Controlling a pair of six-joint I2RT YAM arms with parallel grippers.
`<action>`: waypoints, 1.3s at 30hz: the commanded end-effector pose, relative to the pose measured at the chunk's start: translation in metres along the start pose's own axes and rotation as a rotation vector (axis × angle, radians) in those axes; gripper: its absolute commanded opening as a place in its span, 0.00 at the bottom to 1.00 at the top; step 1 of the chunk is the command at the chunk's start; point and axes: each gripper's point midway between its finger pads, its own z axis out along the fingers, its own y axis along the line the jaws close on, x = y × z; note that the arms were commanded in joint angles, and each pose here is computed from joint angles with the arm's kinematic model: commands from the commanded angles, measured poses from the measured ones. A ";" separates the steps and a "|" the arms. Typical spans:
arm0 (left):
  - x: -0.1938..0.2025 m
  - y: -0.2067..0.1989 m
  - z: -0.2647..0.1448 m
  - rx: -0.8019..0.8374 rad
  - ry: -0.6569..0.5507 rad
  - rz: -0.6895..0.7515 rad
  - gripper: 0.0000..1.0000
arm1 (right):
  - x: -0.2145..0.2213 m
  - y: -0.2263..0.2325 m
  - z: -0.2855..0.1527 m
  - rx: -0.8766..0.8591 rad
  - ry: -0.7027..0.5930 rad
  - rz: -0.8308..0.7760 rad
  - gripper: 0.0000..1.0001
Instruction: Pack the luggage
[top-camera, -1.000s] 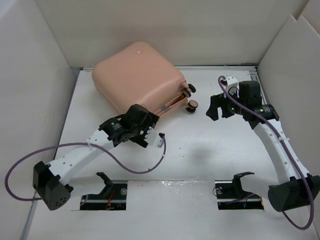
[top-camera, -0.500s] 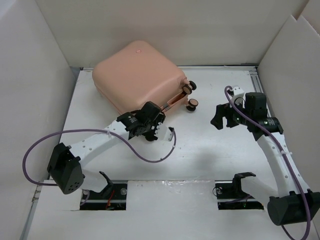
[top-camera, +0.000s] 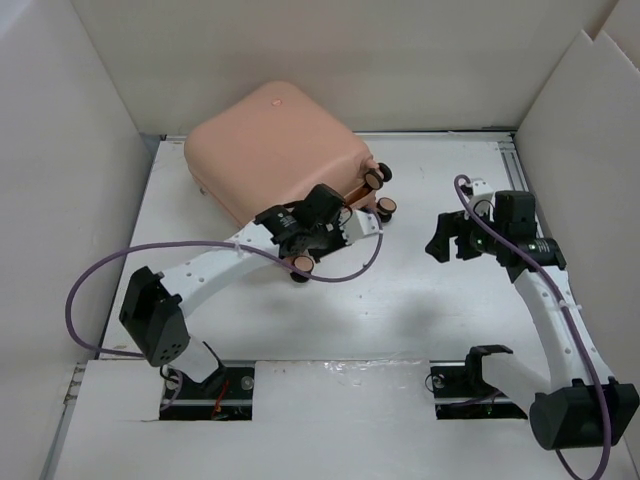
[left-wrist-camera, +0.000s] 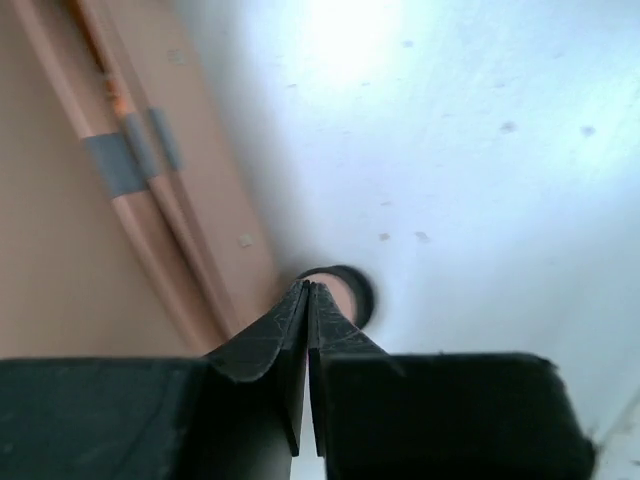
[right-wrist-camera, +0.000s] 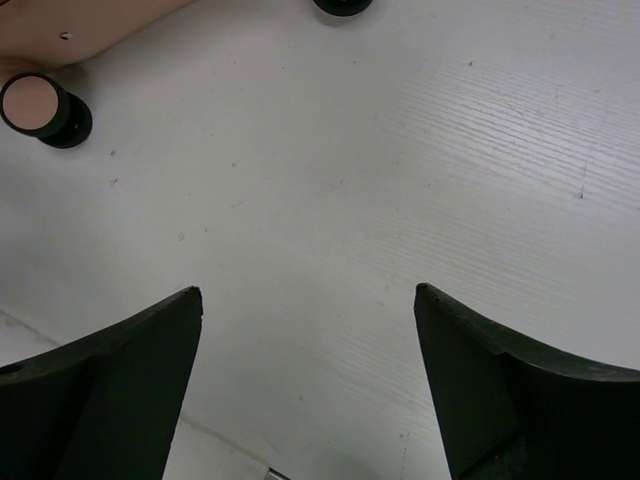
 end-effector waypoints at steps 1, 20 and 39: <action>-0.023 -0.034 0.005 0.103 -0.032 -0.114 0.00 | -0.019 0.000 -0.012 -0.008 -0.055 -0.024 0.90; 0.004 0.282 -0.237 -0.691 -0.525 -0.798 0.93 | -0.167 0.038 0.111 -0.050 -0.078 -0.544 1.00; 0.206 0.427 -0.072 -0.433 -0.460 -1.172 0.89 | -0.171 0.034 0.226 -0.127 -0.053 -0.567 0.72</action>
